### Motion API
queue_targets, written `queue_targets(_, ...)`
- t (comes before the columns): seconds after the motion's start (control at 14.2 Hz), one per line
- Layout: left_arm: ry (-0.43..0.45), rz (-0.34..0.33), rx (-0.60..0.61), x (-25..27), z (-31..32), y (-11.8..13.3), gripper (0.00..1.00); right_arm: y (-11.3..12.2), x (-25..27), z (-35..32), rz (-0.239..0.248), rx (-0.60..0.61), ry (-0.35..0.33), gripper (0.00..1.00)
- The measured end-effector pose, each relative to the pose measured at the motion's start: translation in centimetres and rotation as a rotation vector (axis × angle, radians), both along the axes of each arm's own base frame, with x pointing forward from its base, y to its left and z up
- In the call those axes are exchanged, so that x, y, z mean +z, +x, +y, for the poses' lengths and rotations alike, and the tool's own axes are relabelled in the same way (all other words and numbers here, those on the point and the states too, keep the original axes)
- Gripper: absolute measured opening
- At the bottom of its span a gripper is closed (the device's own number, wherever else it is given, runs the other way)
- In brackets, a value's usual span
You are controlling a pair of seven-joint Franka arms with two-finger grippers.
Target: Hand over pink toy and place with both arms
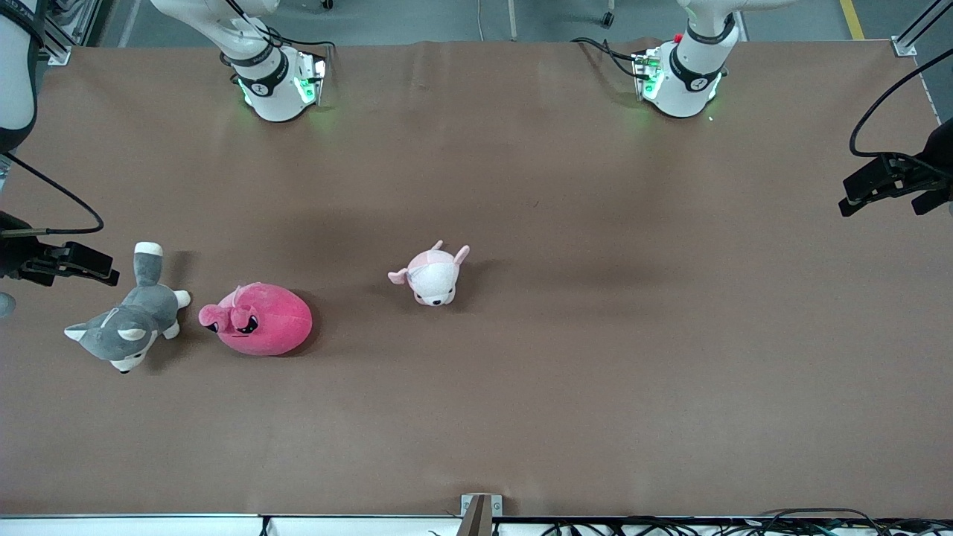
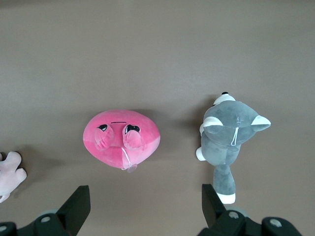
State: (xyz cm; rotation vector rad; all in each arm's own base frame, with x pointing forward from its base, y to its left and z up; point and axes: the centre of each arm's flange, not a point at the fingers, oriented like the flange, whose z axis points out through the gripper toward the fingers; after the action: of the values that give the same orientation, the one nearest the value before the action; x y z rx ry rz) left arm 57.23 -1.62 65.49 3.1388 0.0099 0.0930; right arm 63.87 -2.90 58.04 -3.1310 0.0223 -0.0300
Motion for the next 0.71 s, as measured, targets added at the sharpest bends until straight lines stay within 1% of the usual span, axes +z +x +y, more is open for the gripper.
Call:
queue_targets(0.21, -0.003, 0.004, 0.009, -0.4, 0.5, -0.6, 1.00, -1.3, 0.3, 0.0, 0.002, 0.001, -0.001, 1.00)
queue_targets(0.49, -0.005, -0.023, 0.009, -1.0, 0.4, -2.1, 1.00, -3.4, 0.4, -0.2, 0.007, 0.000, -0.005, 1.00)
queue_targets(0.71, -0.014, -0.030, -0.006, -1.1, 0.3, -2.2, 1.00, -5.1, 0.1, -0.2, 0.002, 0.000, -0.002, 1.00)
